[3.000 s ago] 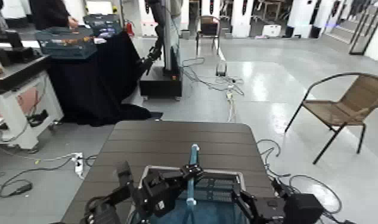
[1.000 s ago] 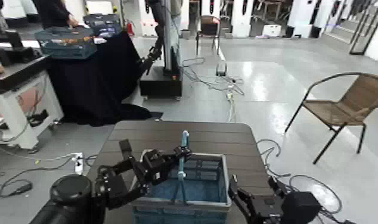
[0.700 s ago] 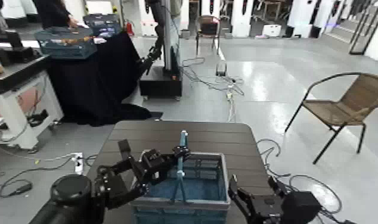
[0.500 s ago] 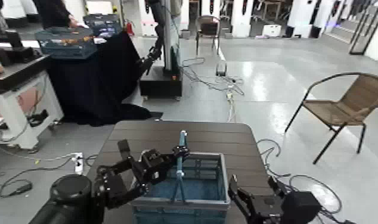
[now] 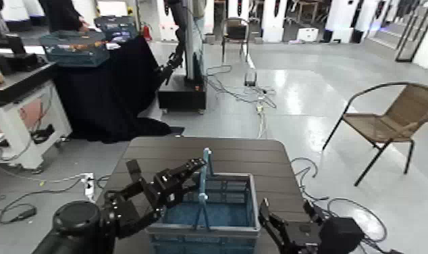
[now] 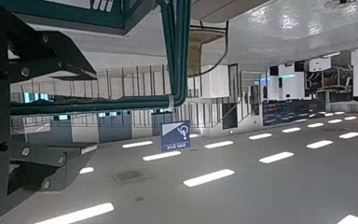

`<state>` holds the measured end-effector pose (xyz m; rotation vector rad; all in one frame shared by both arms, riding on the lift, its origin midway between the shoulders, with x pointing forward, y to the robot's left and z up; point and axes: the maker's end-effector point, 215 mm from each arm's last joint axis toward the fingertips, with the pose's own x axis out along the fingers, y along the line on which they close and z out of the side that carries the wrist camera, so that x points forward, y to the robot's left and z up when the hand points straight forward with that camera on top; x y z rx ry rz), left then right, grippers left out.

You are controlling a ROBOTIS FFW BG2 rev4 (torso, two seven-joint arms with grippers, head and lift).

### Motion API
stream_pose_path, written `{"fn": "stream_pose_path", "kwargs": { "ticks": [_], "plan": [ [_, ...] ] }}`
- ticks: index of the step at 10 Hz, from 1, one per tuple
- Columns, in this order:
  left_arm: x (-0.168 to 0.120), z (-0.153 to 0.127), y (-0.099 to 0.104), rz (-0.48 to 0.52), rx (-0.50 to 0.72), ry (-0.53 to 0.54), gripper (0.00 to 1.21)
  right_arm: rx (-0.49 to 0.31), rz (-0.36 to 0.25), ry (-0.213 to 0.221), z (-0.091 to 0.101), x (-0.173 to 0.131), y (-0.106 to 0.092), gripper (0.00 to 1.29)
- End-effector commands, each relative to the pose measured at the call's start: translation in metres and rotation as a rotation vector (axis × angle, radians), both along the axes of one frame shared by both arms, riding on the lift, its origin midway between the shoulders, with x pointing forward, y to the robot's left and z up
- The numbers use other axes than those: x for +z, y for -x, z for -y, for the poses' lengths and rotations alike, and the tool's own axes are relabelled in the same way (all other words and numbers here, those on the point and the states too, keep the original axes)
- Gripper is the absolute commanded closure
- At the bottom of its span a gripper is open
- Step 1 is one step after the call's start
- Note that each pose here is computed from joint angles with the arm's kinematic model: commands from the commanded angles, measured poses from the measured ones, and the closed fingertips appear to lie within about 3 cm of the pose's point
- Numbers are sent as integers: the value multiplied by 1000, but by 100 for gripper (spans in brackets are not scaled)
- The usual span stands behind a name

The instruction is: Place the crate on the table.

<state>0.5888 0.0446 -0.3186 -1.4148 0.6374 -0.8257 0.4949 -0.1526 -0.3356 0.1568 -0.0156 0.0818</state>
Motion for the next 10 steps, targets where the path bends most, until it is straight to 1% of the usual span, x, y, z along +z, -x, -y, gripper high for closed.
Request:
{"fn": "stream_pose_path", "kwargs": {
  "ticks": [1, 2, 4, 5, 6, 8, 9, 10],
  "plan": [
    [-12, -31, -17, 61, 96, -117, 1, -1, -6, -5, 1, -2, 0, 13],
    [-15, -43, -22, 87, 134, -159, 1, 0, -8, -5, 0, -2, 0, 13],
    [-15, -71, -33, 165, 235, -289, 1, -1, -10, -5, 0, -3, 1, 13],
    [-11, -85, -35, 217, 293, -364, 1, -1, -10, -5, 0, -3, 1, 13],
    [-9, -105, -37, 263, 377, -464, 3, -2, -9, -5, 1, -2, 0, 13],
    [-2, -142, -28, 328, 537, -640, 11, -4, -10, -5, 2, -2, 1, 13],
    [8, -154, -22, 384, 607, -715, 11, -4, -10, -6, 2, -3, 2, 13],
    [18, -161, -14, 455, 660, -770, 11, -5, -10, -5, 3, -3, 2, 13]
  ]
}}
